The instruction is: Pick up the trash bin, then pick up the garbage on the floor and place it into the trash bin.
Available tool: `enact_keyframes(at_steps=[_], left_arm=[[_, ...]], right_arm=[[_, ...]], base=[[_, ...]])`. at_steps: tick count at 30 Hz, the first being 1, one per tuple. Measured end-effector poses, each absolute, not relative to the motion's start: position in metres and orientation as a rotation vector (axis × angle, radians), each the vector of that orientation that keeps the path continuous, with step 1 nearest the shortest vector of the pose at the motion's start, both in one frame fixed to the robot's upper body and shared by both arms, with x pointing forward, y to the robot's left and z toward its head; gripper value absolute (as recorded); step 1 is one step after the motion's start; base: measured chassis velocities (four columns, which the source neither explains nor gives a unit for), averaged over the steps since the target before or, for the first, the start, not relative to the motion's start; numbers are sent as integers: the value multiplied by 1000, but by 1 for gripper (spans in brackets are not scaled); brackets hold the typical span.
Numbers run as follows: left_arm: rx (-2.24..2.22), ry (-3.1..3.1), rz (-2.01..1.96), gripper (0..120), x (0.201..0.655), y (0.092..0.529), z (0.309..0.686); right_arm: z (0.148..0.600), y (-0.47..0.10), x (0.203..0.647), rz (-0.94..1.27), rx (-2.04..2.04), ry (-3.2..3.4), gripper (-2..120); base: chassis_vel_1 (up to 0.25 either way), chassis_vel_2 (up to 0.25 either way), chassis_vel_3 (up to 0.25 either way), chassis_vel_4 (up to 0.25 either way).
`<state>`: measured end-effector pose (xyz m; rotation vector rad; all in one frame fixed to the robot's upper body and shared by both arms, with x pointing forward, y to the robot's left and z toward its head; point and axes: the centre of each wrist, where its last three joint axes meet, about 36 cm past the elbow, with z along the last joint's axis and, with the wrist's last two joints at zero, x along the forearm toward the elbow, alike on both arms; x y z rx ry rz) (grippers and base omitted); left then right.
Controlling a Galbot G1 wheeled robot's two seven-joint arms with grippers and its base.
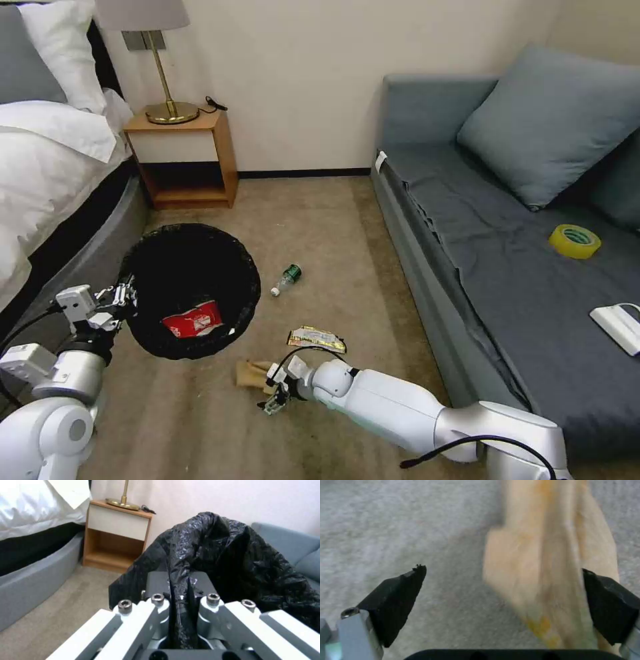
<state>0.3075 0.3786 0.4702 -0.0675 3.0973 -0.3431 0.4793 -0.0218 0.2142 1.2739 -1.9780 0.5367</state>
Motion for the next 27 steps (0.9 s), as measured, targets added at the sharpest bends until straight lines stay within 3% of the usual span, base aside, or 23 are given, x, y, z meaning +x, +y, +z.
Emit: enact_keyframes(at_steps=[9,27], left_arm=[[-75,3097,-350,6,307,380,468],[-70,3093,-357,6,308,376,467]], right_arm=[[199,-21,482,573,1239,-2002,98],[188,-19,475,570,1178,-2063,32]], base=[[0,0,0,0],[0,0,0,0]])
